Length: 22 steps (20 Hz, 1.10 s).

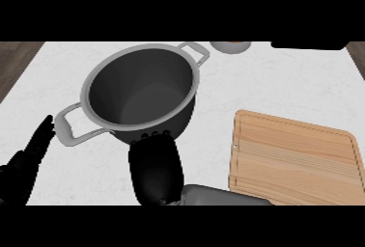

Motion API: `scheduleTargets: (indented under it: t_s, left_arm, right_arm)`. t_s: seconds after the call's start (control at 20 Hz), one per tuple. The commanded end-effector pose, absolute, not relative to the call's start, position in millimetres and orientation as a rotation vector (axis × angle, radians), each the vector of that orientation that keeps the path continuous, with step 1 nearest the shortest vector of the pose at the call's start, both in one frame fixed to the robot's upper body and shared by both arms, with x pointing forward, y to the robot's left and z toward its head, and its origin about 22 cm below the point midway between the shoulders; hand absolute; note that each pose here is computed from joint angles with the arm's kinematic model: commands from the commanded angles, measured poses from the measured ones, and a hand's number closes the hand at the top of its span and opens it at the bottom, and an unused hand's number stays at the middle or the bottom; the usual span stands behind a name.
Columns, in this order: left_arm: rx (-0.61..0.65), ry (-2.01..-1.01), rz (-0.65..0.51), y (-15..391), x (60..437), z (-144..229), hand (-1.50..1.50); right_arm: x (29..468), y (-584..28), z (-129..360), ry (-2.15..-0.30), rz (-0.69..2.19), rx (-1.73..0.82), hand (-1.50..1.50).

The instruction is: Pick the lemon from the cutting board and place it in the pot

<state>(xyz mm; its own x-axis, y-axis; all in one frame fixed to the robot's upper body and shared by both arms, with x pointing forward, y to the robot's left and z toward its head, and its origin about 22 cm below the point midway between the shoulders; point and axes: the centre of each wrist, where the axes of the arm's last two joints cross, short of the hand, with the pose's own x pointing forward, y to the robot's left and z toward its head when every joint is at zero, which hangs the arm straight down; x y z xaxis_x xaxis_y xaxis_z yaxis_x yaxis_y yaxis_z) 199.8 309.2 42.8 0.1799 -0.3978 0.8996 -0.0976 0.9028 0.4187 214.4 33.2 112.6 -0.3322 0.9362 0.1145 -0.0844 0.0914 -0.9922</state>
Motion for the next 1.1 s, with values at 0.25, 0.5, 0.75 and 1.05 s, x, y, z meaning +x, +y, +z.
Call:
scheduleTargets:
  t_s: [0.25, 0.5, 0.75, 1.05]
  left_arm:
    - [0.406, -1.383, -0.194, 308.1, 216.6, 35.8, 0.0]
    - [0.397, -1.385, -0.195, 305.7, 220.7, 38.8, 0.0]
    - [0.391, -1.384, -0.194, 305.3, 220.2, 31.1, 0.0]
    - [0.406, -1.397, -0.193, 311.9, 220.3, 32.1, 0.0]
  right_arm:
    - [214.5, 54.9, 177.4, -1.648, 0.961, -1.068, 1.5]
    - [219.8, 60.5, 203.0, -1.701, 0.829, -1.055, 1.5]
    - [234.2, 70.3, 226.0, -1.743, 0.757, -1.072, 1.5]
    - [271.6, 73.4, 230.0, -1.718, 0.705, -1.075, 1.5]
